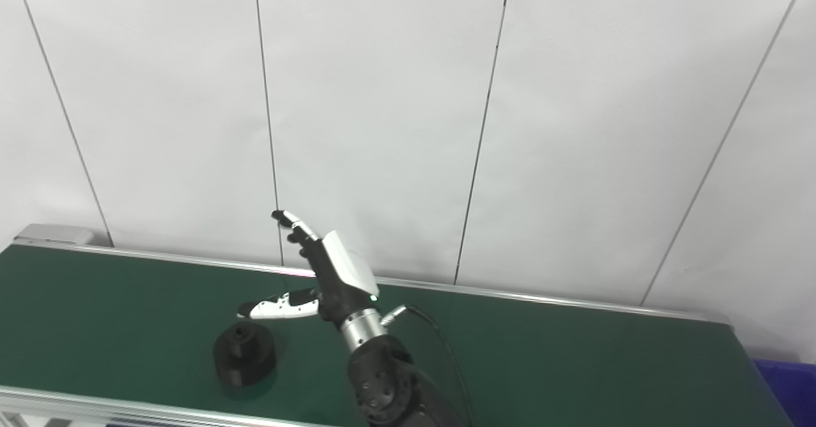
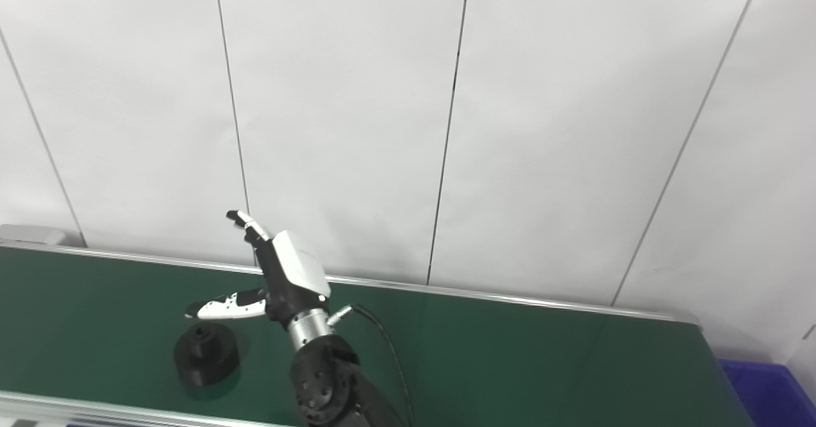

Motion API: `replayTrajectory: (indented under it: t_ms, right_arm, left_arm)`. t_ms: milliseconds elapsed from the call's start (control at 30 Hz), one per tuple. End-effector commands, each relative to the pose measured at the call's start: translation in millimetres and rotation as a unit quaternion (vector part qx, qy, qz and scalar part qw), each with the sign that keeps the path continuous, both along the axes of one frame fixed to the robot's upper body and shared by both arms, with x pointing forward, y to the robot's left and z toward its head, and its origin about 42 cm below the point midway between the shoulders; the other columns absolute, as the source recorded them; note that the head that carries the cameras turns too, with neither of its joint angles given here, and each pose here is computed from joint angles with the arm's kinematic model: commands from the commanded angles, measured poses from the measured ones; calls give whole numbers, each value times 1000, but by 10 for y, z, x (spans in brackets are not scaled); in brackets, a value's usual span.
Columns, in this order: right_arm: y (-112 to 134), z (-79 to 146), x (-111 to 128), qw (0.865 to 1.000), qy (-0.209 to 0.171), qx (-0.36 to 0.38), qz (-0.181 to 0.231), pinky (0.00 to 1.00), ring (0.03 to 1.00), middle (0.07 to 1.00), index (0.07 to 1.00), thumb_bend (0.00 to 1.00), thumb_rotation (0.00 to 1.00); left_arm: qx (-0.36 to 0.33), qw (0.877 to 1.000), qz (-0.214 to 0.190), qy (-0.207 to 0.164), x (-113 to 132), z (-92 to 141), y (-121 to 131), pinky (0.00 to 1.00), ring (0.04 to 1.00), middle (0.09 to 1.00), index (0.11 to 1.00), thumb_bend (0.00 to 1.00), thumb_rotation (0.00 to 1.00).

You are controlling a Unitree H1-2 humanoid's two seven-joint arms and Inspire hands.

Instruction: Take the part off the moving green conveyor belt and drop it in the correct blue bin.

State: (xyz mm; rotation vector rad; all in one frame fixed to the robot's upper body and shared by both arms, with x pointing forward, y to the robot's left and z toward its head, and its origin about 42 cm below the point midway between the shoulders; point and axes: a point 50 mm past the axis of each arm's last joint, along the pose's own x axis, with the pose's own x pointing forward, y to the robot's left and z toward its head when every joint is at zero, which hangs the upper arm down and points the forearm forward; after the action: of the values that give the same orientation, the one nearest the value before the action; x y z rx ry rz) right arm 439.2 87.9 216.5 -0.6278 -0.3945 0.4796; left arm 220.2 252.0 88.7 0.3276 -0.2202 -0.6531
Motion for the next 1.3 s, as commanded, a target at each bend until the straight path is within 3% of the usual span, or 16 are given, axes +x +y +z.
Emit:
replayTrajectory:
  t_ms: [0, 200, 433, 867, 1100, 1267]
  right_arm:
    - [266, 284, -12, 999, -32, 37, 24, 761, 844, 885, 907, 917, 286]
    - [231, 28, 81, 1000, -1, 1, 20, 795, 867, 902, 910, 955, 324]
    - [61, -193, 170, 999, 21, -33, 9, 777, 868, 902, 907, 963, 258]
    - [-163, -498, 186, 995, 56, -83, -9, 778, 868, 906, 909, 980, 265]
    - [-153, -597, 130, 992, 61, -105, -13, 770, 858, 890, 885, 1000, 242]
    - [-136, -696, 40, 992, 36, -113, -35, 706, 802, 838, 837, 1000, 205]
  left_arm:
    - [-2, 999, 2, -43, 10, 151, 3, 774, 851, 893, 876, 609, 559]
    - [-5, 999, 8, -45, -21, 157, -7, 761, 838, 884, 867, 615, 566]
    - [-8, 999, 9, -39, -49, 146, 32, 778, 850, 892, 873, 610, 556]
    - [-41, 999, 17, -31, -67, 152, 78, 776, 842, 870, 854, 619, 511]
    - [-53, 998, 18, -30, -101, 163, 99, 785, 847, 870, 851, 627, 527]
    - [-68, 997, 18, -25, -132, 161, 120, 783, 842, 864, 845, 635, 508]
